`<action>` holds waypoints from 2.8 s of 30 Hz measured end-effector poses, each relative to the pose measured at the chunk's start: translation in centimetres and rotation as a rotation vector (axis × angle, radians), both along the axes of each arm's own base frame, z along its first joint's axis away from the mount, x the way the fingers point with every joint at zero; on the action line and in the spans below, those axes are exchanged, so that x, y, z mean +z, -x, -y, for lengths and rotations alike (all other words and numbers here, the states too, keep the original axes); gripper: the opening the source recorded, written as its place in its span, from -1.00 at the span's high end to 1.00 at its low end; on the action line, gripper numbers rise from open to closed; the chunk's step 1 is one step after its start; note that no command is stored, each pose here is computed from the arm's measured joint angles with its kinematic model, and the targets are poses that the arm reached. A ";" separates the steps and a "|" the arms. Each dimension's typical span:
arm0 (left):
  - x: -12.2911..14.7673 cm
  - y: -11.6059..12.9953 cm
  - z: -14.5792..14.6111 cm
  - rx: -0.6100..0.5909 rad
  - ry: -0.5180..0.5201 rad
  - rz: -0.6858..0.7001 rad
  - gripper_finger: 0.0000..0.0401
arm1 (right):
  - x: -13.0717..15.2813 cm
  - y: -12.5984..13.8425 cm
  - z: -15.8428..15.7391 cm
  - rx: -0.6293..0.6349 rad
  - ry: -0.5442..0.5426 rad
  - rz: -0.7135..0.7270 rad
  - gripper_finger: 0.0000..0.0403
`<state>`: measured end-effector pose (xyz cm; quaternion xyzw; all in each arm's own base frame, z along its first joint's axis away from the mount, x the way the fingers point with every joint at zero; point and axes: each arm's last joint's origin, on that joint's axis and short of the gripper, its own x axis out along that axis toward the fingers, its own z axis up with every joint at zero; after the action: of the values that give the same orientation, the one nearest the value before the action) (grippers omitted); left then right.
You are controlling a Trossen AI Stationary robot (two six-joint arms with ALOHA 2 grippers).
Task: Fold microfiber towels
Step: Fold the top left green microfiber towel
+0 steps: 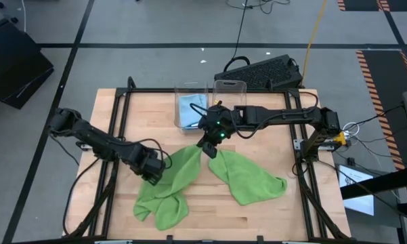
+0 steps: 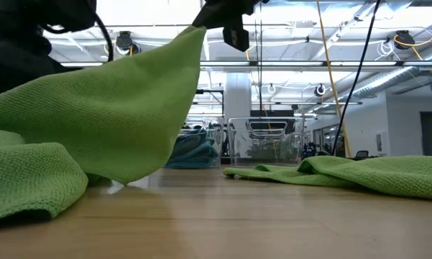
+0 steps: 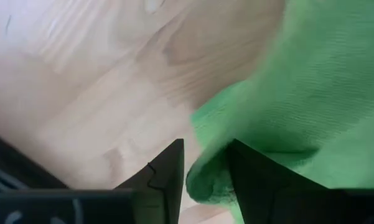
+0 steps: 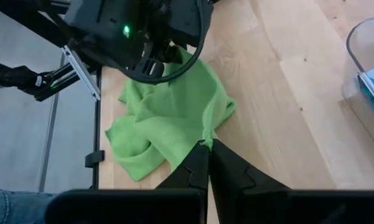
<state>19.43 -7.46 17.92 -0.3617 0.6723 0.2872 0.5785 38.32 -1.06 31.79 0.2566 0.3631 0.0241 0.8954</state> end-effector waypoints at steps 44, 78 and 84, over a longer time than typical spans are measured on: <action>-2.1 -3.9 -3.0 -0.193 -0.388 0.199 -0.54 | 0.3 2.8 1.5 -0.088 -0.158 -0.207 1.00; 0.5 1.7 -7.1 0.036 -0.273 0.473 -0.15 | 0.2 3.0 1.3 -0.076 -0.188 -0.237 1.00; -1.0 -0.6 -7.0 0.031 -0.271 0.510 -0.40 | 0.2 3.0 1.3 -0.080 -0.193 -0.236 1.00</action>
<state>20.03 -0.49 16.91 -0.3517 0.4548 0.2830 0.7677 35.32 -2.35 32.02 0.3567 0.4511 -0.0073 0.8181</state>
